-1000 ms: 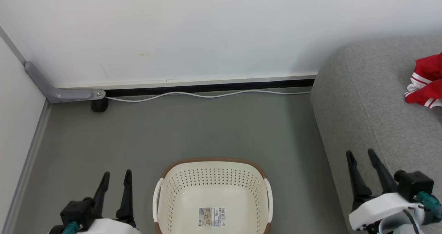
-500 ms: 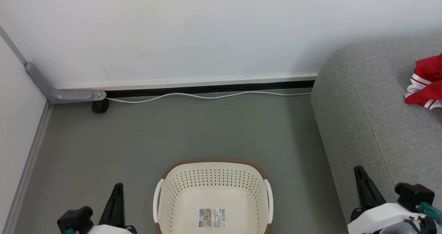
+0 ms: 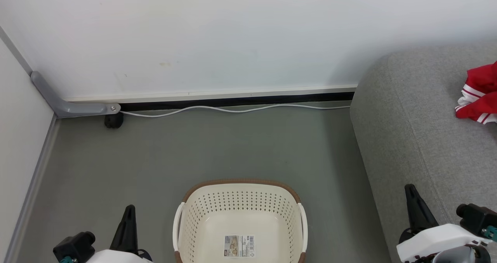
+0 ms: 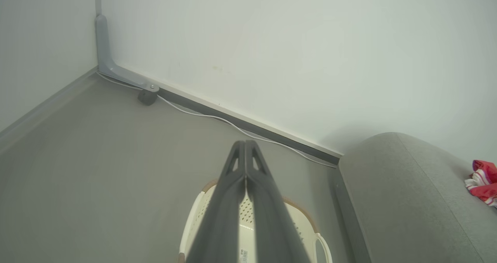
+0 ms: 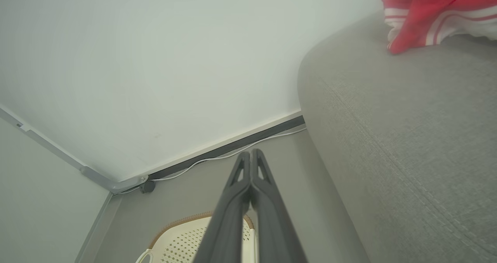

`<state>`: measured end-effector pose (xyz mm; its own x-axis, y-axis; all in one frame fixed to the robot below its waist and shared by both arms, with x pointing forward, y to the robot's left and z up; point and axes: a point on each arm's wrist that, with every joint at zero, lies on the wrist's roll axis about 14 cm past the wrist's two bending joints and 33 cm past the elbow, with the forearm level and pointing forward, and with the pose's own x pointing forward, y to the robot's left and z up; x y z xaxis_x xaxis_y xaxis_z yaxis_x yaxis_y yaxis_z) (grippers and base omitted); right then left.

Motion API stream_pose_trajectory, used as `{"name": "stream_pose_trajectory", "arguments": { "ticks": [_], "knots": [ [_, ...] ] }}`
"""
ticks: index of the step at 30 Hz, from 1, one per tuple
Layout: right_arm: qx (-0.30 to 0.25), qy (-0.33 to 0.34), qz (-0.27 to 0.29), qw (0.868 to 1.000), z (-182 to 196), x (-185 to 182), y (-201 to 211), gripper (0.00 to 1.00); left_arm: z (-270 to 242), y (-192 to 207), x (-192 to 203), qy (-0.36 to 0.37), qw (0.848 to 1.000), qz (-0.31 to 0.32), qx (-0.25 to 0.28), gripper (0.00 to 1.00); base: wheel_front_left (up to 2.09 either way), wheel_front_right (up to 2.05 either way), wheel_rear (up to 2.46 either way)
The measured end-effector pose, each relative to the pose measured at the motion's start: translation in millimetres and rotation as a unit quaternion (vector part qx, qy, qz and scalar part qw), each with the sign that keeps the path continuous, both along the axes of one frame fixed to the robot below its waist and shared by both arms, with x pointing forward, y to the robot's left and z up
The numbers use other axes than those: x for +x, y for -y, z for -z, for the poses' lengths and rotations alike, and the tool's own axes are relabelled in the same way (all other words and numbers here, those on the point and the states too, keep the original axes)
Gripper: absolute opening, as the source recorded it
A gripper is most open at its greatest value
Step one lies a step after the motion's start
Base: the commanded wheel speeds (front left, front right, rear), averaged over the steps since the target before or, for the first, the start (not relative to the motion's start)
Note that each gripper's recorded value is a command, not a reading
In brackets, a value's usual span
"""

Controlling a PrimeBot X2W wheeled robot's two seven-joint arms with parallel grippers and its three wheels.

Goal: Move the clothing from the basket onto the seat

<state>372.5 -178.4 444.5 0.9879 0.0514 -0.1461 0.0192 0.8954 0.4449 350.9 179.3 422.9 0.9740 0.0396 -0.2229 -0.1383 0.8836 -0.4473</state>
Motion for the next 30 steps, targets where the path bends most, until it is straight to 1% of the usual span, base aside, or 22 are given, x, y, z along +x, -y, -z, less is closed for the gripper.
{"name": "stream_pose_trajectory", "arguments": {
  "ticks": [16,30],
  "knots": [
    [0.083,-0.006,0.030,0.996,-4,2,7,0.00,-2,-3,1,-0.003,0.996,-0.022,-0.086,0.00,0.00,0.00,0.00],
    [0.157,-0.009,0.052,0.986,-8,3,13,0.00,-4,-5,2,-0.006,0.987,-0.040,-0.157,0.00,0.00,0.00,0.00]
  ]
}}
